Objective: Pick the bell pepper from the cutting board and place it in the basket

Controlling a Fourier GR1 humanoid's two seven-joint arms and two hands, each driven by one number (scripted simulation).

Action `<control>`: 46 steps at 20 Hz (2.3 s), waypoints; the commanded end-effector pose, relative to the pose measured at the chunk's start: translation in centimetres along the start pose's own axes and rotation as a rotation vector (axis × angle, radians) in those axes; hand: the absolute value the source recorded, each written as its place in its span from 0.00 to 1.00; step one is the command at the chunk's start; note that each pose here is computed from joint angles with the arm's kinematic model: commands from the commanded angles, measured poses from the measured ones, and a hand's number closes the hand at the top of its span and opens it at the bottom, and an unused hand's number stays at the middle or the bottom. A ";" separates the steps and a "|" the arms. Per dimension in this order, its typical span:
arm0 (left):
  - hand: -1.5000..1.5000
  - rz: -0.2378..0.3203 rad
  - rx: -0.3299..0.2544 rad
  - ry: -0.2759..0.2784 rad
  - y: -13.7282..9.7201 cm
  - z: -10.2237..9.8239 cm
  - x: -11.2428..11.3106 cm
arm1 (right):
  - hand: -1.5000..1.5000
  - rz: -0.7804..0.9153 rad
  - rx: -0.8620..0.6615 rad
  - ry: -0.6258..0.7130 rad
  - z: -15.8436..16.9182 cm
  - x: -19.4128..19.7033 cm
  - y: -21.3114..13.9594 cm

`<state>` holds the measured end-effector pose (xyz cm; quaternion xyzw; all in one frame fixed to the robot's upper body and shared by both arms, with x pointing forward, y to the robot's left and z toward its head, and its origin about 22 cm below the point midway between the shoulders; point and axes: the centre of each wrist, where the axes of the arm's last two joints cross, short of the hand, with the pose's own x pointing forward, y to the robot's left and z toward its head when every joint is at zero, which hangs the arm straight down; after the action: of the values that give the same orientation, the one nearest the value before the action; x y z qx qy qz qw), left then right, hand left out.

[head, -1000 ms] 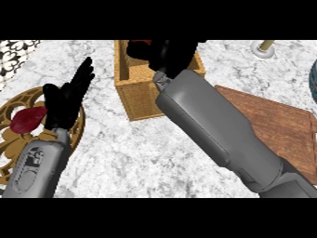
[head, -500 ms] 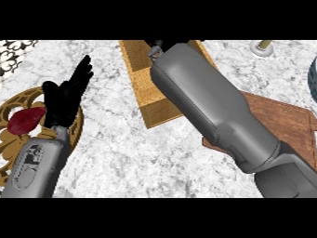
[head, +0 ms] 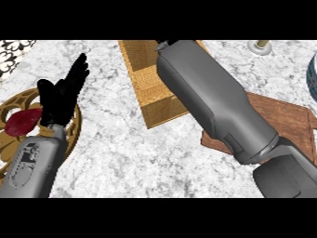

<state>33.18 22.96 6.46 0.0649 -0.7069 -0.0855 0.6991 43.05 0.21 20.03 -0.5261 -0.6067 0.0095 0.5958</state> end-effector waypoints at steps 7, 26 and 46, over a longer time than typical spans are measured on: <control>0.50 0.019 0.005 0.001 -0.2 -0.2 0.1 | 1.00 -0.066 0.005 0.240 -0.1 -1.5 1.2; 0.50 -0.002 0.042 0.014 1.0 -0.4 -0.4 | 1.00 0.629 -0.090 -0.136 -0.5 -0.3 1.3; 0.50 0.009 0.055 0.029 2.5 0.6 -1.4 | 1.00 0.748 0.170 0.003 0.1 -3.0 2.6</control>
<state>32.50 24.77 5.50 0.0787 -0.7024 -0.0671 0.7042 44.29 -1.15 16.28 -0.6491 -0.4099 0.2842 0.5744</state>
